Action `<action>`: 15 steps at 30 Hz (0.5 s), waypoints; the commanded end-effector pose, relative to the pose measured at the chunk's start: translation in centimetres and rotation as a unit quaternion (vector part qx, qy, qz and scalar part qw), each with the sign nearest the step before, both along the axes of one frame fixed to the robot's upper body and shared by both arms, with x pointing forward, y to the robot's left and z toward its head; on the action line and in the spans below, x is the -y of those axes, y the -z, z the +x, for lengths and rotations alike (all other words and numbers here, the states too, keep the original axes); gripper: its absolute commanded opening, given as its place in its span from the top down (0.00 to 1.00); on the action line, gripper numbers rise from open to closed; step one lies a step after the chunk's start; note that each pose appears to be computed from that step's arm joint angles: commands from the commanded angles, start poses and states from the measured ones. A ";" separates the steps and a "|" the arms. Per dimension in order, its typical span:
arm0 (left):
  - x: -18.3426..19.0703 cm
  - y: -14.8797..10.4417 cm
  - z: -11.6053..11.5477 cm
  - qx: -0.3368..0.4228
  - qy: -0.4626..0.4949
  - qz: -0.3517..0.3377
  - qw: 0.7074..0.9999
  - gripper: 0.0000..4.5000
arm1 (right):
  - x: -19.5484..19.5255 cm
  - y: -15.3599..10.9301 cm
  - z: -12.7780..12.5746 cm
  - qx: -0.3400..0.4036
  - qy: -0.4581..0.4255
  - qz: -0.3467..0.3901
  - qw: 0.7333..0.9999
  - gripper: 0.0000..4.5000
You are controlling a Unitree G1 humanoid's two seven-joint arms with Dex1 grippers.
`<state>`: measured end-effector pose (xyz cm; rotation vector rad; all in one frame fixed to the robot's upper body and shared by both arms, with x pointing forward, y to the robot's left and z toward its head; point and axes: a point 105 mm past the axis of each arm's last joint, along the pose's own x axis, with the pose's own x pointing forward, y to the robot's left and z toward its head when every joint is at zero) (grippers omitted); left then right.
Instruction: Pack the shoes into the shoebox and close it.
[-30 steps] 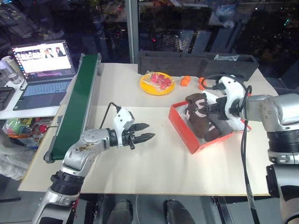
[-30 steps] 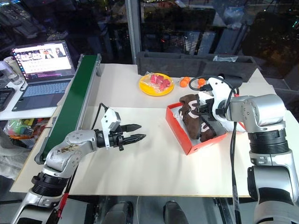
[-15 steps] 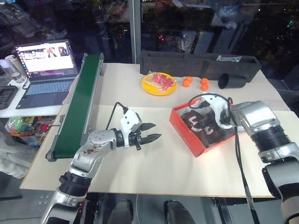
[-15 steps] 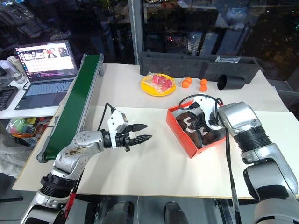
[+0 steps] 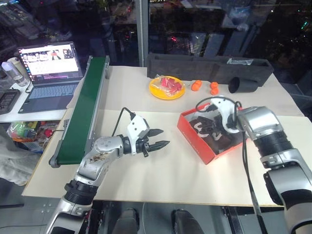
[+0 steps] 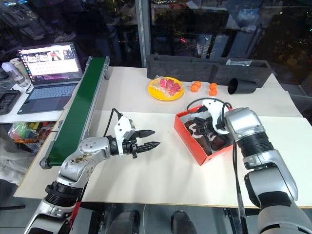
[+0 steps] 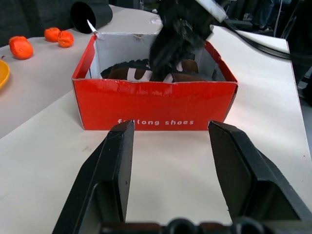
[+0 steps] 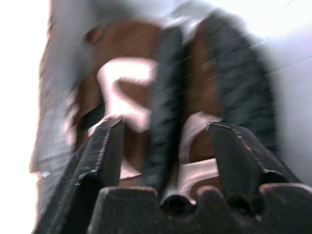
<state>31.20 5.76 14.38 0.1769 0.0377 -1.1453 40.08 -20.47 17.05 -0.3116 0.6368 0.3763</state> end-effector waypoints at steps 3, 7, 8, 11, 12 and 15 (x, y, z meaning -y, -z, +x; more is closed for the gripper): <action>0.2 -0.6 0.3 0.018 0.012 0.001 1.000 0.44 | 1.5 -7.8 -2.2 0.126 0.096 0.107 0.981 0.32; 0.5 -0.6 0.6 0.020 0.021 0.003 1.000 0.44 | 4.1 -7.9 -3.5 0.173 0.193 0.118 0.959 0.48; 0.8 -0.7 0.6 0.020 0.026 0.003 0.999 0.44 | 5.2 -7.1 -4.2 0.178 0.225 0.105 0.952 0.58; 1.1 -0.8 0.8 0.021 0.036 0.003 0.999 0.44 | 7.7 -4.8 -6.1 0.178 0.284 0.018 0.942 0.78; 1.2 -0.8 0.8 0.021 0.038 0.003 0.999 0.44 | 8.4 -4.3 -6.7 0.177 0.295 -0.016 0.939 0.85; 1.5 -0.8 0.9 0.019 0.046 0.003 0.999 0.44 | 9.2 -3.5 -7.9 0.176 0.323 -0.034 0.929 0.99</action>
